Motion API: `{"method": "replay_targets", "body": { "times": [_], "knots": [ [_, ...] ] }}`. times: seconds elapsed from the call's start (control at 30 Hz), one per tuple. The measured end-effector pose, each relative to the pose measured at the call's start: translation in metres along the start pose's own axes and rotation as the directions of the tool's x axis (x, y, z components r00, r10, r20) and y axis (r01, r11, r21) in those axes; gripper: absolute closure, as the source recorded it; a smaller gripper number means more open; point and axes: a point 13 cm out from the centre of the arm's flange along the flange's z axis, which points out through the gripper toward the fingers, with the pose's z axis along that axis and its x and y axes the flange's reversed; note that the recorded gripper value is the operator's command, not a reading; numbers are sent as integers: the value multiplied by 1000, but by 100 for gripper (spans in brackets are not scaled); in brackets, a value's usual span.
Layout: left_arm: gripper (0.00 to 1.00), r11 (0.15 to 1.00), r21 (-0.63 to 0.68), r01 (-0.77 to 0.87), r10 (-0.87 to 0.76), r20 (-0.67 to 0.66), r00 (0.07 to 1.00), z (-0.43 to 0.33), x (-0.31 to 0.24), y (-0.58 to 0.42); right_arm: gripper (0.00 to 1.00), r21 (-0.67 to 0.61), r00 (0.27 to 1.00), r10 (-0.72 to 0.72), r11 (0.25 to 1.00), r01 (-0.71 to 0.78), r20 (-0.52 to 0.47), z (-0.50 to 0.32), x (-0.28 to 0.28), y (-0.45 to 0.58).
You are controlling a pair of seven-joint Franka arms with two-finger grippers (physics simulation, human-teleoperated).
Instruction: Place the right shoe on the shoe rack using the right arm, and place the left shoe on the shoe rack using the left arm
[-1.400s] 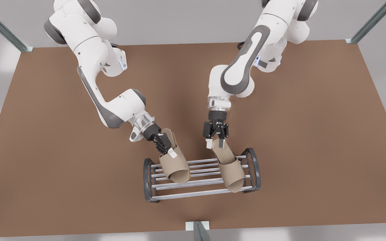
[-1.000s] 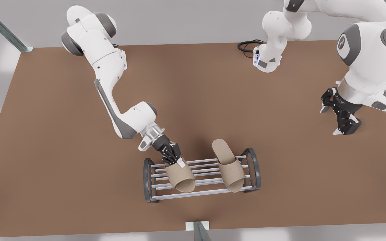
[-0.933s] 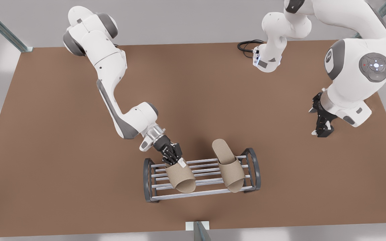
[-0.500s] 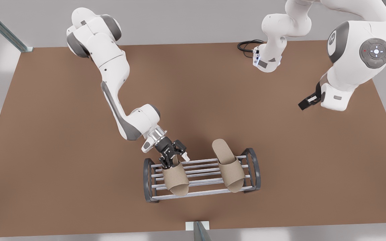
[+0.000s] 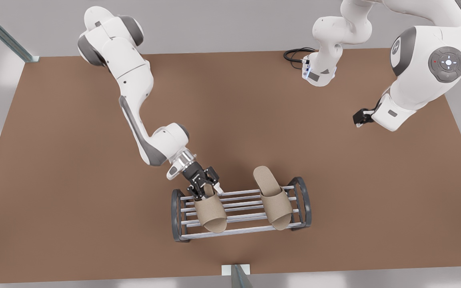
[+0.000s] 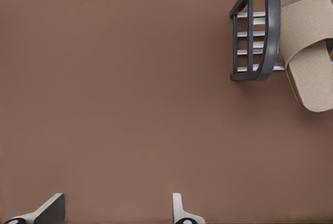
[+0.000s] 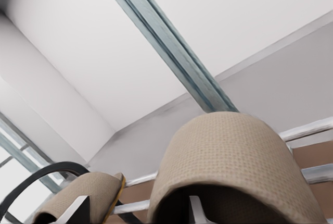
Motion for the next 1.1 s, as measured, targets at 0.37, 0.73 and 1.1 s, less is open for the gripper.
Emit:
{"method": "replay_targets", "body": {
  "times": [0.37,0.73,1.1],
  "knots": [
    [0,991,0,-136,136,-2,991,1,0,-1,0,-12,1000,-24,1000,25,8,-11,-12,10],
    [0,978,0,-208,208,-3,978,0,1,-1,0,-3,1000,-28,1000,28,-6,-20,-5,6],
    [0,970,0,-244,244,-1,970,-1,2,0,0,-48,982,-99,993,108,158,-125,-163,114]
  ]
}}
